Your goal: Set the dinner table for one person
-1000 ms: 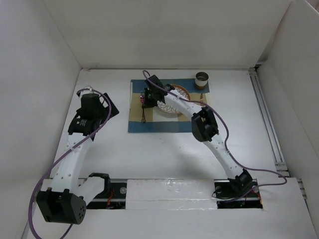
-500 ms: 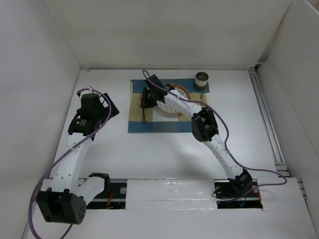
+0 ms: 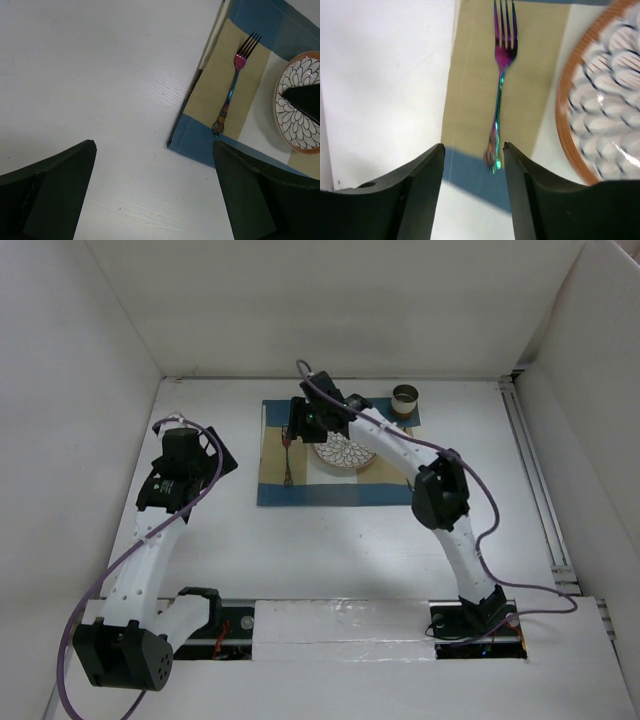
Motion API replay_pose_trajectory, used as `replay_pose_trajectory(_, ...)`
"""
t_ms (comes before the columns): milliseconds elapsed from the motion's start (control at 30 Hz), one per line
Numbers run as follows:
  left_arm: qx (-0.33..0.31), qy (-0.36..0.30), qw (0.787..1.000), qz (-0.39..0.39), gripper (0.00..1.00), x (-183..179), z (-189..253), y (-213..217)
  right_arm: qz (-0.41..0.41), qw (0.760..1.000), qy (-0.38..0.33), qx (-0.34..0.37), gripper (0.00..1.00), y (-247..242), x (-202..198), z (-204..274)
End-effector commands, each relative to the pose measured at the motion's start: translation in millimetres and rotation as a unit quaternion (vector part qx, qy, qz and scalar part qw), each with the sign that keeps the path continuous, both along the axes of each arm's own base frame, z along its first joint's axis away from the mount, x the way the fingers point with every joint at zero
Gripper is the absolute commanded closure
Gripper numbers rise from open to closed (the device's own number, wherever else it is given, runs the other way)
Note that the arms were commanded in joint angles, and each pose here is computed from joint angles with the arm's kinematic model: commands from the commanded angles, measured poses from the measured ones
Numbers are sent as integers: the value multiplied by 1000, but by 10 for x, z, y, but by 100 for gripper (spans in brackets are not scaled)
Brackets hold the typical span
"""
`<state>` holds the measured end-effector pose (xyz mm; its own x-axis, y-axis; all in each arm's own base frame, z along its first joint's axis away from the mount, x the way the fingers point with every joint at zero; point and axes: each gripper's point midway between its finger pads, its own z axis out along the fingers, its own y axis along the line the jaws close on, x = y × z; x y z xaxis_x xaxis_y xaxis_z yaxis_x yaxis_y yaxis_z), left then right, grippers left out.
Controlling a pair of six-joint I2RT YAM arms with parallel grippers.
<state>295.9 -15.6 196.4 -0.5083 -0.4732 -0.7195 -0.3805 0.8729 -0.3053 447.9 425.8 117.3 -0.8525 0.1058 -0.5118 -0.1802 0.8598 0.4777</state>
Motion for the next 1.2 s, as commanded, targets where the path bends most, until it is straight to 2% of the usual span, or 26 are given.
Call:
replay_pose_trajectory(0,10,-20,1000,19,0,8,114,75,-7,994,-106,34,43,-209,-129,1187)
replay_pose_trajectory(133,14,-16,999,31,0,1,140,113,-96,980,-170,-27,0,-1082,-454,1693)
replay_pose_trajectory(267,22,-40,997,61,0,-93,381,223,-172,956,-221,-87,0,-2093,-1027,2101)
replay_pose_trajectory(433,21,-72,994,76,0,-286,863,283,-270,922,-259,-100,0,-3327,-1758,2553)
replay_pose_trajectory(500,24,-85,993,84,0,-389,1004,324,-302,909,-260,-120,0,-3689,-2005,2591)
replay_pose_trajectory(533,25,-98,991,88,0,-436,1124,347,-324,899,-276,-106,0,-3901,-2199,2711)
replay_pose_trajectory(700,47,-126,981,138,0,-852,1485,575,-338,886,-306,-85,0,-4325,-2815,2910)
replay_pose_trajectory(767,50,-158,975,149,0,-1045,1709,639,-345,878,-322,-72,0,-4469,-3022,3042)
replay_pose_trajectory(833,57,-173,969,168,0,-1254,1798,726,-343,881,-317,-79,0,-4544,-3151,3024)
replay_pose_trajectory(933,49,-192,964,176,0,-1430,1835,754,-341,883,-311,-86,0,-4625,-3289,2992)
replay_pose_trajectory(1067,31,-233,954,187,0,-1722,1867,789,-341,878,-332,-53,0,-4725,-3522,3049)
replay_pose_trajectory(1167,24,-226,955,191,0,-1715,1755,782,-345,870,-350,-36,0,-4803,-3652,3109)
